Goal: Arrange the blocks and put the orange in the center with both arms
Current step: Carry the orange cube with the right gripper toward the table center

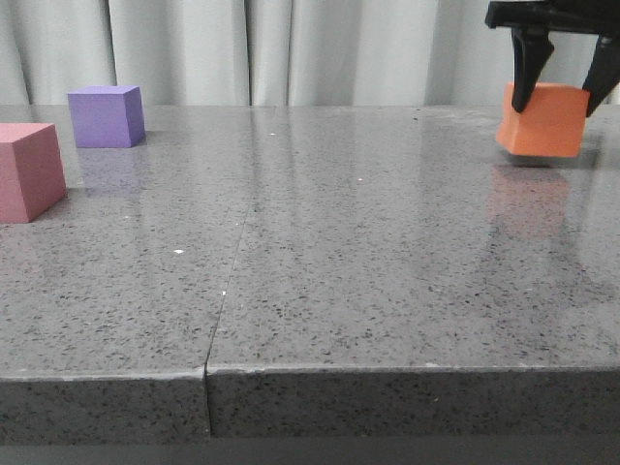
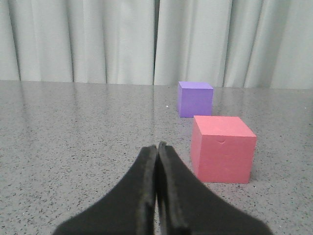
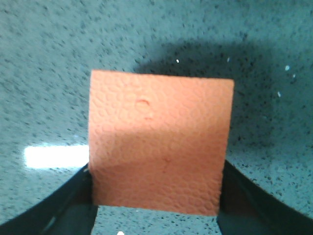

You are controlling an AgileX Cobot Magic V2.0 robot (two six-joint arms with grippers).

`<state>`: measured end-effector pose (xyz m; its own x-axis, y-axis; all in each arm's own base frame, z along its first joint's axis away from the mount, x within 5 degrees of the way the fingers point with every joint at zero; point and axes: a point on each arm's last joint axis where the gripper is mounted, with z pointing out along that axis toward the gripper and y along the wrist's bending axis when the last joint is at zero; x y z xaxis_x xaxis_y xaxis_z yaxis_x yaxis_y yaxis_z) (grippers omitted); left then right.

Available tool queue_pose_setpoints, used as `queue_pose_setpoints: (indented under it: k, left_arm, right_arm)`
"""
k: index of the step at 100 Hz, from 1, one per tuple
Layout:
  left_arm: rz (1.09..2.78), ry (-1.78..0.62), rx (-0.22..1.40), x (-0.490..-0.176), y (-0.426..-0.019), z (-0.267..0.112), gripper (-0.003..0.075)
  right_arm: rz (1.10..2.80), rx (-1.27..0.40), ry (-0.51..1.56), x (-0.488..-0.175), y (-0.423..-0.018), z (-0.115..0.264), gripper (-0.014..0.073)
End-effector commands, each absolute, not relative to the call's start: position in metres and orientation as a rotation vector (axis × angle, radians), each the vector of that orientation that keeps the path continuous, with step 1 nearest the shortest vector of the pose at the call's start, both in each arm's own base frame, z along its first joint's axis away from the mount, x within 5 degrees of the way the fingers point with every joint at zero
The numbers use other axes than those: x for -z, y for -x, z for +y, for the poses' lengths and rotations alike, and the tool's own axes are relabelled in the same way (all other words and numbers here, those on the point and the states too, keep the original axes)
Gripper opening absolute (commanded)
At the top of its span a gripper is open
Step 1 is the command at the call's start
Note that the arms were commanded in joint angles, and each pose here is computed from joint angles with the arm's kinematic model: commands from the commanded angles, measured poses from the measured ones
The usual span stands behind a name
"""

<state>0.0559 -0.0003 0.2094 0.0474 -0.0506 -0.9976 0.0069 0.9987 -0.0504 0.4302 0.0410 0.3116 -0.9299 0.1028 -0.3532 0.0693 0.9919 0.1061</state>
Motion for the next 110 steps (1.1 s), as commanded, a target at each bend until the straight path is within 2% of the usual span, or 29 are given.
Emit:
queue_pose_setpoints:
  k: [1, 25, 67, 110]
  left_arm:
    - [1.453, 0.041, 0.049, -0.205, -0.055, 0.000, -0.0020]
    - [1.453, 0.041, 0.049, -0.205, -0.055, 0.000, -0.0020]
    - [1.453, 0.041, 0.049, -0.205, -0.055, 0.000, -0.0020]
    - [1.453, 0.041, 0.049, -0.205, -0.055, 0.000, -0.0020]
  right_arm:
    - [2.686, -0.165, -0.118, -0.355, -0.416, 0.045, 0.0395]
    - [2.686, -0.211, -0.100, -0.372, -0.407, 0.076, 0.0395]
    - [2.712, -0.306, -0.036, -0.371, -0.387, 0.149, 0.0395]
    - [2.705, -0.415, 0.025, -0.363, -0.378, 0.197, 0.0395]
